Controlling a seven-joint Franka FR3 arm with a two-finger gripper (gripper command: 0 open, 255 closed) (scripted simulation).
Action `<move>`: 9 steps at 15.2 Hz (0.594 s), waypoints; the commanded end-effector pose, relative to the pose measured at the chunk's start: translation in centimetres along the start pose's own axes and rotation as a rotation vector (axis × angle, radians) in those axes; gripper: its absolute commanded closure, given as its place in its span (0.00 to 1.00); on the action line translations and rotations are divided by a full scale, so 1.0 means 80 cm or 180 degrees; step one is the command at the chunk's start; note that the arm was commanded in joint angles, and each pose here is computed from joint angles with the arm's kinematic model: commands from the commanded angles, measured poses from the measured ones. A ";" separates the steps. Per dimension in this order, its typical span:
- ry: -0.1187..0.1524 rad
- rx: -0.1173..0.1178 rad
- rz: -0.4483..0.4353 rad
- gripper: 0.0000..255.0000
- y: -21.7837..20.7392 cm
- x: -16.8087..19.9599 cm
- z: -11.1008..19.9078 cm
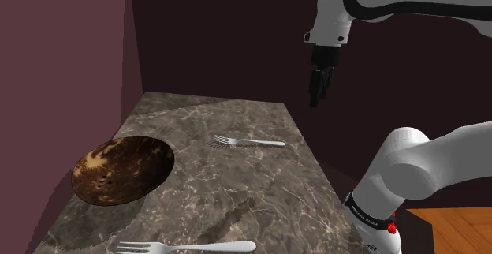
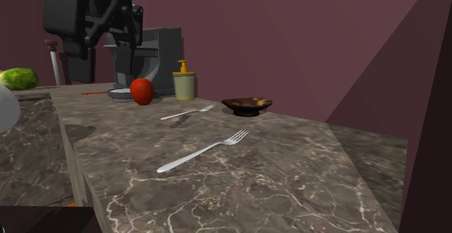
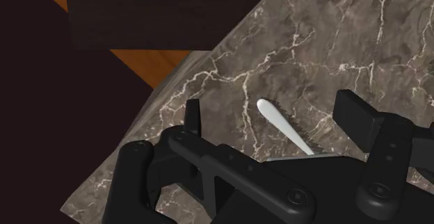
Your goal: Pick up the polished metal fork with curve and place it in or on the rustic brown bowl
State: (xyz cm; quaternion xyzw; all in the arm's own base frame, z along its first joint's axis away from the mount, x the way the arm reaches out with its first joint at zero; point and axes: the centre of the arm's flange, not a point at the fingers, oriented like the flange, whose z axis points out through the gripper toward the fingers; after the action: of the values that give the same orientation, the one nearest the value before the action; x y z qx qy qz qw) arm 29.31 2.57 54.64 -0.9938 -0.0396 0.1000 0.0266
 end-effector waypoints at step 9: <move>0.0286 -0.0105 -0.0638 0.00 -0.066 0.087 0.052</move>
State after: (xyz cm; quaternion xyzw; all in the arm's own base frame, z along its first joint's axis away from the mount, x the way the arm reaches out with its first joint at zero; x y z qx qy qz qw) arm 34.11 7.71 49.85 -0.9900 -0.1262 0.0593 0.0222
